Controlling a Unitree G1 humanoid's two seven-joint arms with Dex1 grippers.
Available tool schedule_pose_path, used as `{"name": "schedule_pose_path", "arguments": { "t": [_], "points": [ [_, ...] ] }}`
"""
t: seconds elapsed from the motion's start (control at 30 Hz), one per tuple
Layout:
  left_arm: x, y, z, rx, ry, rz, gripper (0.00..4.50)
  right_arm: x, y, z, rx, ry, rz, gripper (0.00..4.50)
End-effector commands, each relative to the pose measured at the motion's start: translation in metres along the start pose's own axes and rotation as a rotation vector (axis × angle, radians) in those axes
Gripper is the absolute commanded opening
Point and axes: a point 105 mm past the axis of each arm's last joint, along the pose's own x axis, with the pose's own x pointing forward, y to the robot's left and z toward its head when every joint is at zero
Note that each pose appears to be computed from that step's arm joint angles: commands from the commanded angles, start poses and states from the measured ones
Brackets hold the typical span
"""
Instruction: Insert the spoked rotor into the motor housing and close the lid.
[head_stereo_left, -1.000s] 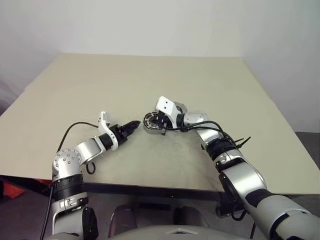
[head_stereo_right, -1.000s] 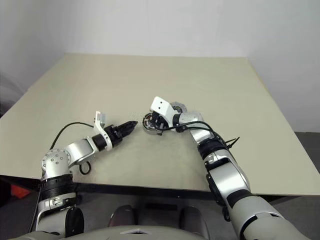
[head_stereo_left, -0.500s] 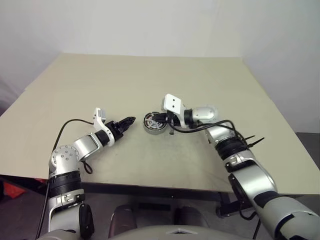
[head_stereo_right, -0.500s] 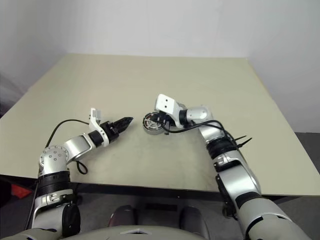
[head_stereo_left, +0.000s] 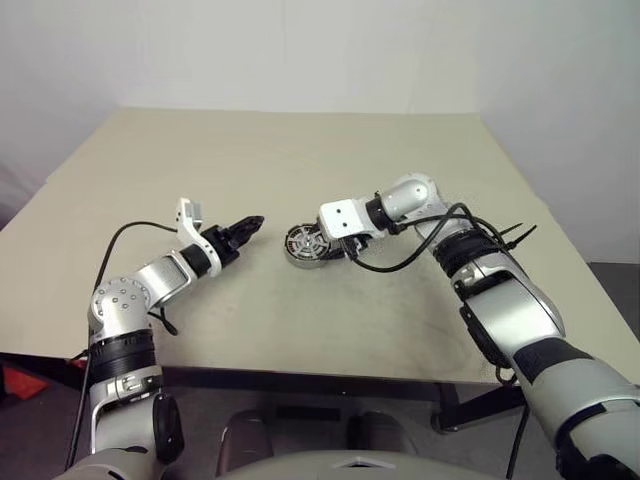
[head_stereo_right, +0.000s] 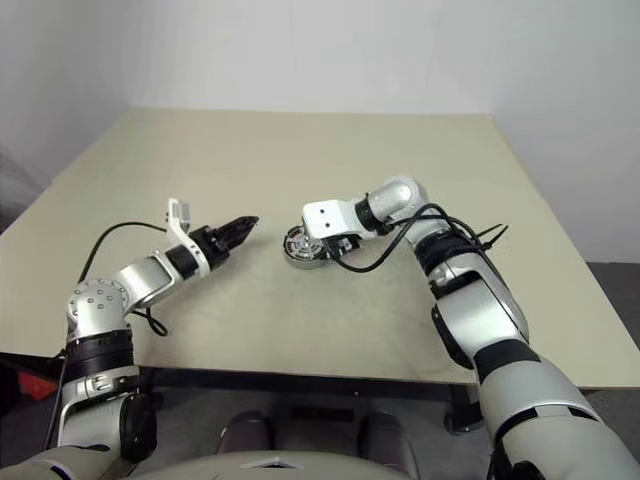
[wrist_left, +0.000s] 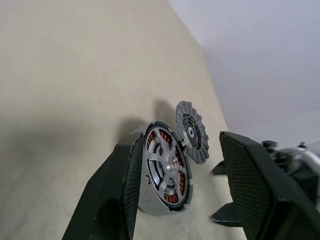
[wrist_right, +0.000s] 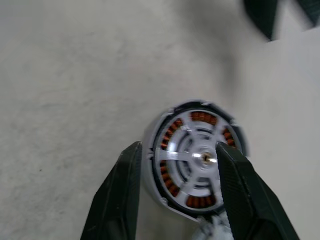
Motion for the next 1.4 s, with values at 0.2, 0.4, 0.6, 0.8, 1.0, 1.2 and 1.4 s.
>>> {"name": "schedule_pose_path", "arguments": {
  "t": [0.2, 0.4, 0.6, 0.8, 1.0, 1.2, 1.4],
  "points": [
    [-0.016, -0.005, 0.013, 0.026, -0.079, -0.006, 2.56, 0.0, 0.012, -0.012, -0.049, 0.067, 0.099, 2.55],
    [-0.013, -0.007, 0.004, 0.009, -0.073, -0.013, 2.56, -0.002, 0.009, -0.014, -0.076, 0.109, 0.113, 2.55],
    [-0.007, -0.008, -0.004, -0.009, -0.068, -0.019, 2.56, -0.006, 0.004, -0.009, -0.125, 0.121, 0.137, 2.55],
    [-0.005, -0.008, -0.012, -0.019, -0.063, -0.019, 2.56, -0.002, -0.002, -0.008, -0.154, 0.166, 0.127, 2.55],
    [-0.006, -0.006, -0.017, -0.029, -0.066, -0.01, 2.56, 0.003, -0.005, -0.005, -0.161, 0.164, 0.124, 2.55],
    [-0.006, -0.005, -0.019, -0.031, -0.067, -0.007, 2.56, 0.01, -0.007, -0.004, -0.16, 0.173, 0.111, 2.55],
    [-0.006, -0.006, -0.019, -0.029, -0.07, -0.005, 2.56, 0.015, -0.002, -0.006, -0.139, 0.173, 0.131, 2.55]
  ]
}}
